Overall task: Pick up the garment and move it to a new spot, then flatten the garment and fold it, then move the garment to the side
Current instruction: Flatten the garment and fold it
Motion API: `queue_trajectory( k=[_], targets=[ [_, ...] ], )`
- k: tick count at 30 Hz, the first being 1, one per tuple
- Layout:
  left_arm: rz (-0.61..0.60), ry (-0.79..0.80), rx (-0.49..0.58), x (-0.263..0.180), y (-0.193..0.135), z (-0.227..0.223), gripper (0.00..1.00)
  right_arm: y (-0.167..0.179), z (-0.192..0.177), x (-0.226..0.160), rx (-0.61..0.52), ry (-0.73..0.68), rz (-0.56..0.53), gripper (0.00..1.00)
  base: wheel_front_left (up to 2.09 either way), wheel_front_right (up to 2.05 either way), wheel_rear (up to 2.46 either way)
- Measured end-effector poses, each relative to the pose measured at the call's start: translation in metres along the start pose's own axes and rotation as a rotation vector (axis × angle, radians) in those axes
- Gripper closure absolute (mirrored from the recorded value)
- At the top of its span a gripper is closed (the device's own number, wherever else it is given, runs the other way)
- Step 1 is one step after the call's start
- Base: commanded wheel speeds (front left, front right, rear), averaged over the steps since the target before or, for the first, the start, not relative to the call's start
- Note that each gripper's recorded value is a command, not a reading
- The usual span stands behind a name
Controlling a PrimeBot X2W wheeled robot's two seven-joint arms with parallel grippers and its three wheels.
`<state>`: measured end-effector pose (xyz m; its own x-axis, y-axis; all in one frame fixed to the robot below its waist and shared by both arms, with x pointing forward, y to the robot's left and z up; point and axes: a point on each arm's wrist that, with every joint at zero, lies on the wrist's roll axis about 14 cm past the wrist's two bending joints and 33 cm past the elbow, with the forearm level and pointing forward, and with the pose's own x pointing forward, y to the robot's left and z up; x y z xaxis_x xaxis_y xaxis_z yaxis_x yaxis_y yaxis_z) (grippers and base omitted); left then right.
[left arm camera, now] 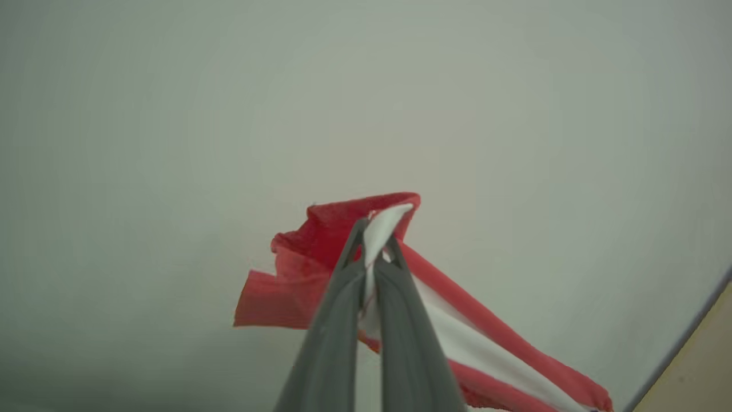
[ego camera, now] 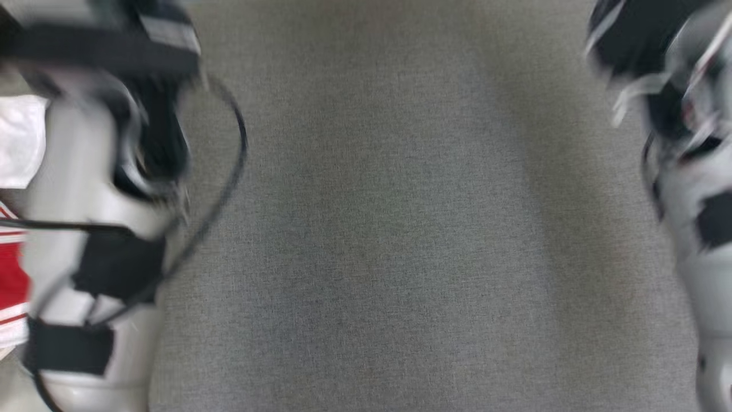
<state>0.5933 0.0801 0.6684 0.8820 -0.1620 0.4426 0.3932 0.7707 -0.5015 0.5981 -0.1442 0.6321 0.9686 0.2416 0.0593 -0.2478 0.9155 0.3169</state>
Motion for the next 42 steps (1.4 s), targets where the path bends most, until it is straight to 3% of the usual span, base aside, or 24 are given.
queue_trajectory(
  k=[3, 10, 16, 22, 31, 35, 42],
  targets=[
    [0.107, 0.189, 0.018, -0.040, 0.041, -0.065, 1.00, -0.026, -0.078, -0.016, 0.036, 0.180, -0.068, 1.00, 0.00, 0.00, 0.00],
    [0.198, 0.444, 0.015, -0.106, 0.075, -0.148, 1.00, -0.057, -0.159, -0.048, 0.085, 0.344, -0.147, 1.00, 0.00, 0.00, 0.00],
    [0.213, 0.543, 0.002, -0.152, 0.077, -0.167, 1.00, -0.056, -0.180, -0.078, 0.071, 0.405, -0.127, 1.00, 0.00, 0.00, 0.00],
    [0.207, 0.586, 0.006, -0.196, 0.063, -0.161, 1.00, -0.058, -0.202, -0.138, 0.026, 0.476, -0.145, 1.00, 0.00, 0.00, 0.00],
    [0.251, 0.563, -0.033, -0.248, 0.047, -0.137, 1.00, -0.049, -0.207, -0.197, 0.035, 0.467, -0.199, 1.00, 0.00, 0.00, 0.00],
    [0.337, 0.517, -0.037, -0.269, 0.055, -0.118, 1.00, -0.033, -0.203, -0.207, 0.064, 0.435, -0.208, 1.00, 0.00, 0.00, 0.00],
    [0.380, 0.498, -0.045, -0.288, 0.054, -0.109, 1.00, -0.028, -0.211, -0.234, 0.084, 0.456, -0.269, 1.00, 0.00, 0.00, 0.00]
  ],
)
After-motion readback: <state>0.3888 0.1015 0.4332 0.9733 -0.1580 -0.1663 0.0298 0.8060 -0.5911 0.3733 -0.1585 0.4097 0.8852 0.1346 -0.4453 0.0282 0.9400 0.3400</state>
